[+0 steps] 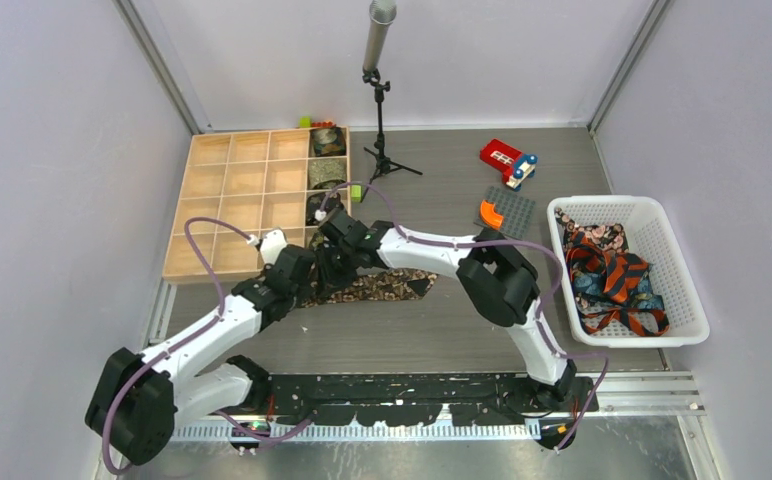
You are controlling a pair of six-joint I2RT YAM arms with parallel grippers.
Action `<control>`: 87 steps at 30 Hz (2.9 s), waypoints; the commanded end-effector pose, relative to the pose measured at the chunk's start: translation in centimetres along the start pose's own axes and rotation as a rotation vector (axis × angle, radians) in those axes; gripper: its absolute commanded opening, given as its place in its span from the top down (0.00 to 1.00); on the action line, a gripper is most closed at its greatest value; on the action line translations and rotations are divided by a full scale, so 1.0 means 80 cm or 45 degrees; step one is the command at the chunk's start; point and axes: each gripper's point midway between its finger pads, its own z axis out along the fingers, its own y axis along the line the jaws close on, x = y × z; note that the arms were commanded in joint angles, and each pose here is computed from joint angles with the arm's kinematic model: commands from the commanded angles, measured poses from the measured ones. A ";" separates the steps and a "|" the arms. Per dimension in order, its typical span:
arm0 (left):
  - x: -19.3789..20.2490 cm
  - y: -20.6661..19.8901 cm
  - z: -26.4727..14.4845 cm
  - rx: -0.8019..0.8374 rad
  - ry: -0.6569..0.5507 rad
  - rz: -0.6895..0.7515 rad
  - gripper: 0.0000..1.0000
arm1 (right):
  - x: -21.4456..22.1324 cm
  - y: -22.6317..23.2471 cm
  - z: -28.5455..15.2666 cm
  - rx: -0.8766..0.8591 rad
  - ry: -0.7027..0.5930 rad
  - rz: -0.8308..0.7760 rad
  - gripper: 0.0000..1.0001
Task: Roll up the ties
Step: Roll the tie at the center of the board.
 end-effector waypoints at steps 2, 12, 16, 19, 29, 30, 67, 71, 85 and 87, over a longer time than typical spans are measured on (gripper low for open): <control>-0.023 -0.028 -0.001 0.021 -0.103 0.028 1.00 | -0.015 0.001 -0.057 0.007 -0.087 -0.032 0.75; -0.014 -0.032 -0.003 0.013 -0.105 0.090 0.77 | -0.014 -0.024 -0.082 0.048 -0.122 0.008 0.75; -0.017 -0.039 -0.006 0.041 -0.103 0.092 0.64 | -0.017 -0.019 -0.083 0.030 -0.133 0.024 0.75; -0.023 -0.044 -0.013 0.068 -0.108 0.084 0.58 | -0.020 -0.014 -0.084 0.009 -0.149 0.036 0.74; -0.041 -0.048 -0.044 0.158 -0.144 0.059 0.45 | -0.037 0.011 -0.097 -0.068 -0.216 0.087 0.64; -0.042 -0.046 -0.046 0.160 -0.149 0.060 0.45 | -0.039 0.014 -0.099 -0.076 -0.223 0.088 0.64; -0.044 0.054 -0.057 0.073 -0.121 -0.049 0.18 | -0.034 0.025 -0.016 0.132 -0.123 -0.092 0.78; -0.038 0.052 -0.050 0.083 -0.089 -0.058 0.18 | -0.032 0.016 -0.020 0.162 -0.134 -0.097 0.79; -0.001 0.018 -0.006 0.335 0.155 -0.157 0.19 | -0.022 -0.016 -0.023 0.187 -0.133 -0.044 0.82; 0.004 0.015 0.000 0.360 0.180 -0.165 0.21 | -0.022 -0.019 -0.021 0.183 -0.128 -0.035 0.82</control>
